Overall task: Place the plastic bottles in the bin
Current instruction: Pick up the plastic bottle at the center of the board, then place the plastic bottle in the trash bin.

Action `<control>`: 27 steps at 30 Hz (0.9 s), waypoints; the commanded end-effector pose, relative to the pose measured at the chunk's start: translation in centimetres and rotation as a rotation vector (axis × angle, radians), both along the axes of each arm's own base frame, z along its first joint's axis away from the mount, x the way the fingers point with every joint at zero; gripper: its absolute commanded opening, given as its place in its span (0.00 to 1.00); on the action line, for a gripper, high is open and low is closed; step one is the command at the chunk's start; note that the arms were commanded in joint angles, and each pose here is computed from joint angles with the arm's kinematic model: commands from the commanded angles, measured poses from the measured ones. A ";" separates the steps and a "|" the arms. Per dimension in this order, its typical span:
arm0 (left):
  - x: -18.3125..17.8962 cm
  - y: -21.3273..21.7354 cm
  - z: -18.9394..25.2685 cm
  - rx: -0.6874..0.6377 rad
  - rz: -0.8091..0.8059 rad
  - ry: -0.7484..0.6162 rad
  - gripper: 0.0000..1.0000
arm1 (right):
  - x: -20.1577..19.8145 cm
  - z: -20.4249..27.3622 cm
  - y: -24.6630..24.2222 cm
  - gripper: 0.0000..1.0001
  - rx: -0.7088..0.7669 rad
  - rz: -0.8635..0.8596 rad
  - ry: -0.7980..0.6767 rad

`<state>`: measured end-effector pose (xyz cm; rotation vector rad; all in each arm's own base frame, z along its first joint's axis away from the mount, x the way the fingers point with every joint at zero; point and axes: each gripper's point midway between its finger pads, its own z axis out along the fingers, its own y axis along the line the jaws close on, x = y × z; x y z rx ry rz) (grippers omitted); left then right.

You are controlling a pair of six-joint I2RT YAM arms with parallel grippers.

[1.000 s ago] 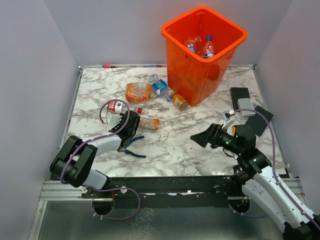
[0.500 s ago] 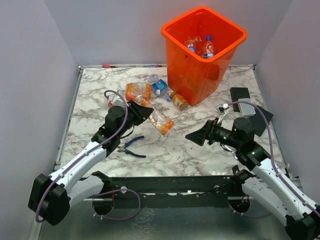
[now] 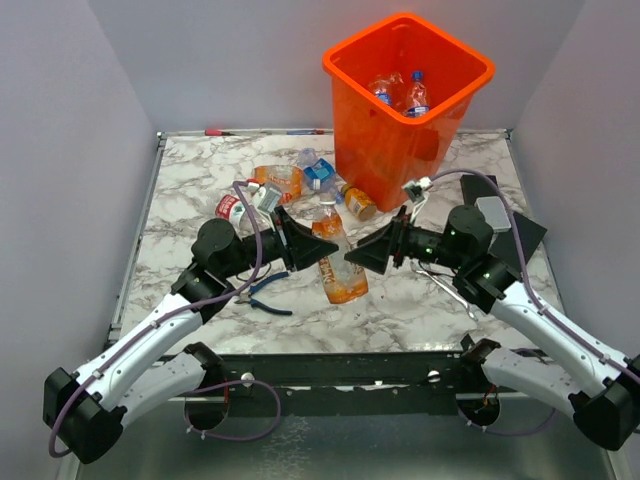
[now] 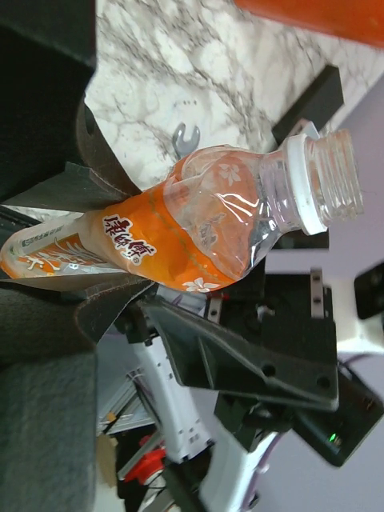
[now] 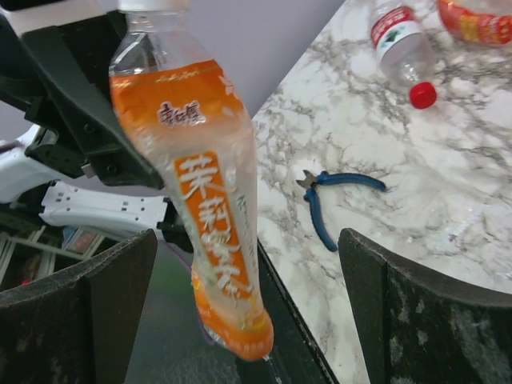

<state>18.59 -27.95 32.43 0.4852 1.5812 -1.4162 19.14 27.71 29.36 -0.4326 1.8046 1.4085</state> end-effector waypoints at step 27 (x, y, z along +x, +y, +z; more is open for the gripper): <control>-4.9 -1.6 1.2 -0.107 -0.187 -0.036 0.99 | -2.0 7.4 -0.4 0.14 0.357 -0.128 -0.244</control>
